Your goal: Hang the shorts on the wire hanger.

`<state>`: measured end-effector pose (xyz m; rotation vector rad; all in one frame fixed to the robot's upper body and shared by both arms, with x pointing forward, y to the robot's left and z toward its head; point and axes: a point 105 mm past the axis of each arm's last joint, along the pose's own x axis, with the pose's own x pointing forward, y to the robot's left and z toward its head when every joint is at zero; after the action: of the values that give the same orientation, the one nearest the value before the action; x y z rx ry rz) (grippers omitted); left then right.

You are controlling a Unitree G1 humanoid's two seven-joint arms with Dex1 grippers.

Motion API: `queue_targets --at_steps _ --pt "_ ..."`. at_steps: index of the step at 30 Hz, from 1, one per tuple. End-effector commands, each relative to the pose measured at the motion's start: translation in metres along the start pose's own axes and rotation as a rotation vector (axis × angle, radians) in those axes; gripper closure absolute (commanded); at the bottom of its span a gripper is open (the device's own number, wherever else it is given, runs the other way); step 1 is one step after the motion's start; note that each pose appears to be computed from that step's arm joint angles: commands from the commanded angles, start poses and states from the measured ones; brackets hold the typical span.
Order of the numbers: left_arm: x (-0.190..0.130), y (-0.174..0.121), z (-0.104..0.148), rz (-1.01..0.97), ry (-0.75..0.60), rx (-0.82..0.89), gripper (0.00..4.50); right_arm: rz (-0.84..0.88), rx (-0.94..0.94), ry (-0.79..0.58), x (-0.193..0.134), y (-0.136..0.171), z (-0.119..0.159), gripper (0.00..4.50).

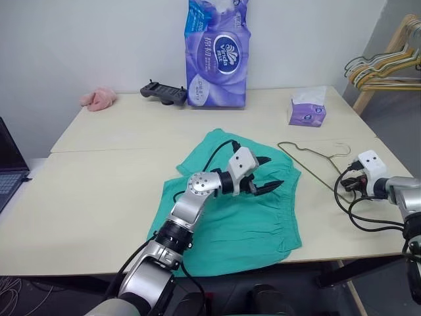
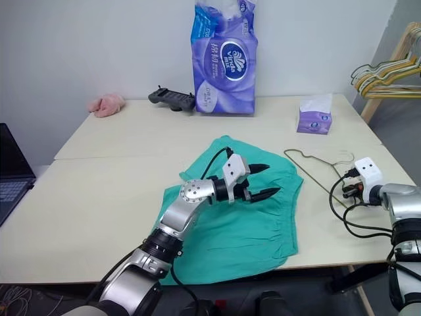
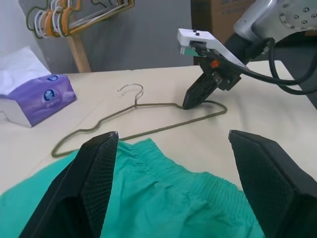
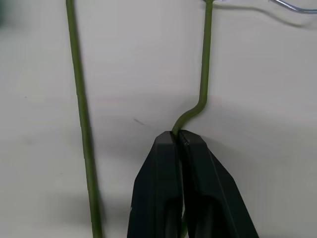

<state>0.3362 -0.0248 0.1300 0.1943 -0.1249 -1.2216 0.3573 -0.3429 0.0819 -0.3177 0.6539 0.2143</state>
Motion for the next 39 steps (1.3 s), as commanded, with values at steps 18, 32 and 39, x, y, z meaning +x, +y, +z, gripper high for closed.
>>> queue_targets --at_steps 18,32,39 --pt "-0.036 0.076 0.078 0.083 -0.131 0.095 0.71 -0.346 -0.930 -0.510 -0.084 -0.021 0.148 4.49" --pt "-0.033 0.070 0.078 0.075 -0.136 0.113 0.71 -0.166 -1.241 -0.539 -0.076 0.028 0.144 4.49" --pt "-0.029 0.079 0.078 0.078 -0.124 0.115 0.71 -0.128 -1.404 -0.601 -0.081 0.051 0.145 4.49"
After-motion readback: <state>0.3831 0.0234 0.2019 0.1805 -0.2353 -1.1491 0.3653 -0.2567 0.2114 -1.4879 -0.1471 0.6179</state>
